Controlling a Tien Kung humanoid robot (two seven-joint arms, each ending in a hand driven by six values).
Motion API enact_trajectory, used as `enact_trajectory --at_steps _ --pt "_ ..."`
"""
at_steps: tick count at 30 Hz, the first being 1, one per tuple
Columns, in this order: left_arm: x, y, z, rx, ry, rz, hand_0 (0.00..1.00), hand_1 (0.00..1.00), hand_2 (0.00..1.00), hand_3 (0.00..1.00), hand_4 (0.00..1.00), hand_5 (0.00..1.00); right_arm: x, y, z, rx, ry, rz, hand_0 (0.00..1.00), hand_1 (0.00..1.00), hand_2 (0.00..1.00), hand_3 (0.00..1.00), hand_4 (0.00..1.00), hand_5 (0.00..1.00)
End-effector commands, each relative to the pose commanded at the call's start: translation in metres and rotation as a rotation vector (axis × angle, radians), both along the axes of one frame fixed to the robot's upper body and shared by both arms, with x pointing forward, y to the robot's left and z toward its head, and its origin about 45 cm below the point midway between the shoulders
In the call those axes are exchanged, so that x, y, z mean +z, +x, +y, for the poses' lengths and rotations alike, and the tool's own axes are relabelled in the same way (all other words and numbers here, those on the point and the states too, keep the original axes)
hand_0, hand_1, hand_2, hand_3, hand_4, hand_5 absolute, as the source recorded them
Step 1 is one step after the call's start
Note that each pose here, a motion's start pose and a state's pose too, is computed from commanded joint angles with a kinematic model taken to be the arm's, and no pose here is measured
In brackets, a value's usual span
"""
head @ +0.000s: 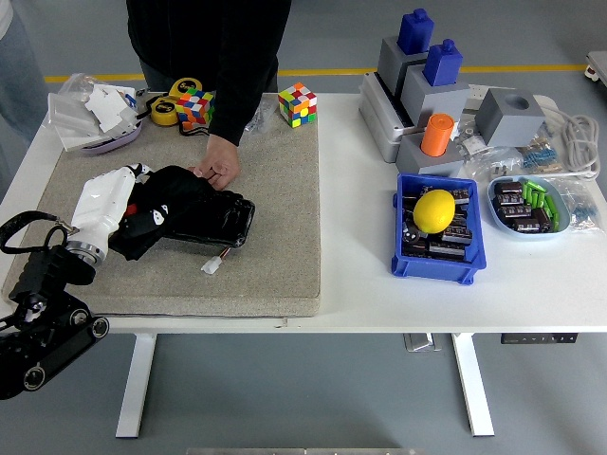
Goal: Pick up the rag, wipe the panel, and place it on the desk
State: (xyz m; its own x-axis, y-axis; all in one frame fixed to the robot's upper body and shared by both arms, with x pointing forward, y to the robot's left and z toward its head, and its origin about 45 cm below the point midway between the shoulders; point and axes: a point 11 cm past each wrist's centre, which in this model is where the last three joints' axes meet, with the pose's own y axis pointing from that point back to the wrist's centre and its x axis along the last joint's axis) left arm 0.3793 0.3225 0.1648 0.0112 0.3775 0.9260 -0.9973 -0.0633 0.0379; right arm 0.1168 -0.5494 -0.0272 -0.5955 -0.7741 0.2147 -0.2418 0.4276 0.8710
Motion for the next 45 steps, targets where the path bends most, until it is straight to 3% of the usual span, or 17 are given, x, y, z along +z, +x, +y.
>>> enact_trajectory --at_steps 27,37,45 --pt "0.002 0.0019 0.048 0.117 0.04 -0.01 0.201 0.132 0.437 0.634 0.538 0.088 0.0 -0.001 0.0 0.005 0.0 0.005 0.722 0.632 0.675 0.642 0.998 0.646" --pt "-0.001 0.0009 0.045 0.112 0.035 -0.005 0.201 0.132 0.437 0.632 0.539 0.087 -0.001 -0.001 0.001 0.005 0.002 0.005 0.724 0.632 0.675 0.642 0.998 0.645" --pt "-0.004 0.0009 0.023 0.066 0.013 0.0 0.201 0.131 0.438 0.633 0.539 0.086 0.0 0.001 0.0 0.006 0.002 0.002 0.723 0.631 0.675 0.641 0.998 0.647"
